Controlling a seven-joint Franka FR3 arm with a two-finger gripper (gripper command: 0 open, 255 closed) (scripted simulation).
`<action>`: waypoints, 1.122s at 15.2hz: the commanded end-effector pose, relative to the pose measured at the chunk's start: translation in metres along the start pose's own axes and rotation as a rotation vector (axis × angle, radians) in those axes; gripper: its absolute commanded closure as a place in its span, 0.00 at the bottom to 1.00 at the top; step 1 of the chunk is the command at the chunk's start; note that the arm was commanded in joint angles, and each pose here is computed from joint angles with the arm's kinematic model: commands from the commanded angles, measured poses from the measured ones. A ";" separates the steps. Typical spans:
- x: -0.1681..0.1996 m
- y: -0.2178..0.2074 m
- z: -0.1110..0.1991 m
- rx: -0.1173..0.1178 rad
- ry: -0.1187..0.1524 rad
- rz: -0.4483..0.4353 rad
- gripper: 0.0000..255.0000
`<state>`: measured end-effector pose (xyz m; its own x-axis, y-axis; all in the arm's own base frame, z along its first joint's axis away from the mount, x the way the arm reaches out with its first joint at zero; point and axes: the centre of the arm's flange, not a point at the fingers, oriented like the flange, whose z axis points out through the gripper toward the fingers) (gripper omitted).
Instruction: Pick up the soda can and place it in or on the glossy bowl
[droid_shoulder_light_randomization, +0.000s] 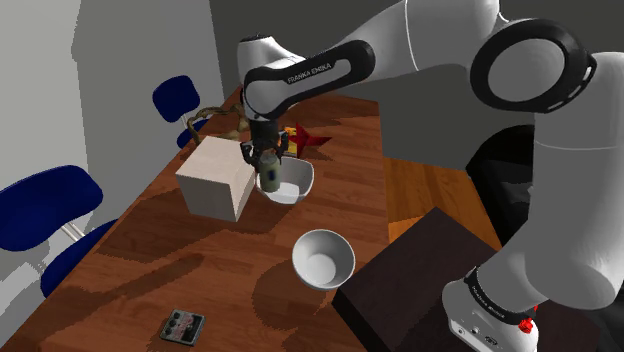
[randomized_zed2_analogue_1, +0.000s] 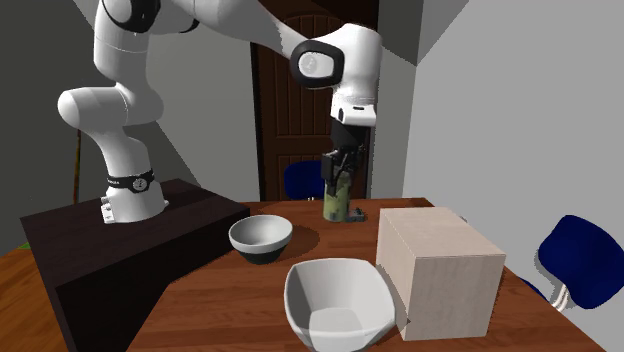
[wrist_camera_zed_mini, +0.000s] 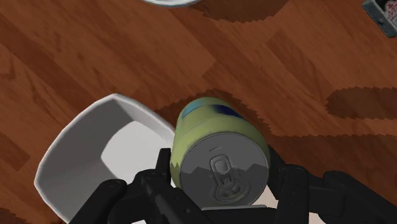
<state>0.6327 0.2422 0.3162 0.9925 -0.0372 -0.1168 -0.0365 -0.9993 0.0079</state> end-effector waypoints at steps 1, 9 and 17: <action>0.015 0.023 -0.005 0.000 0.000 -0.001 1.00; 0.077 0.108 -0.020 0.000 0.000 -0.001 1.00; 0.092 0.122 0.014 0.000 0.000 -0.001 1.00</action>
<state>0.7183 0.1181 0.2973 0.9924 -0.0366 -0.1172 -0.0359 -0.9993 0.0078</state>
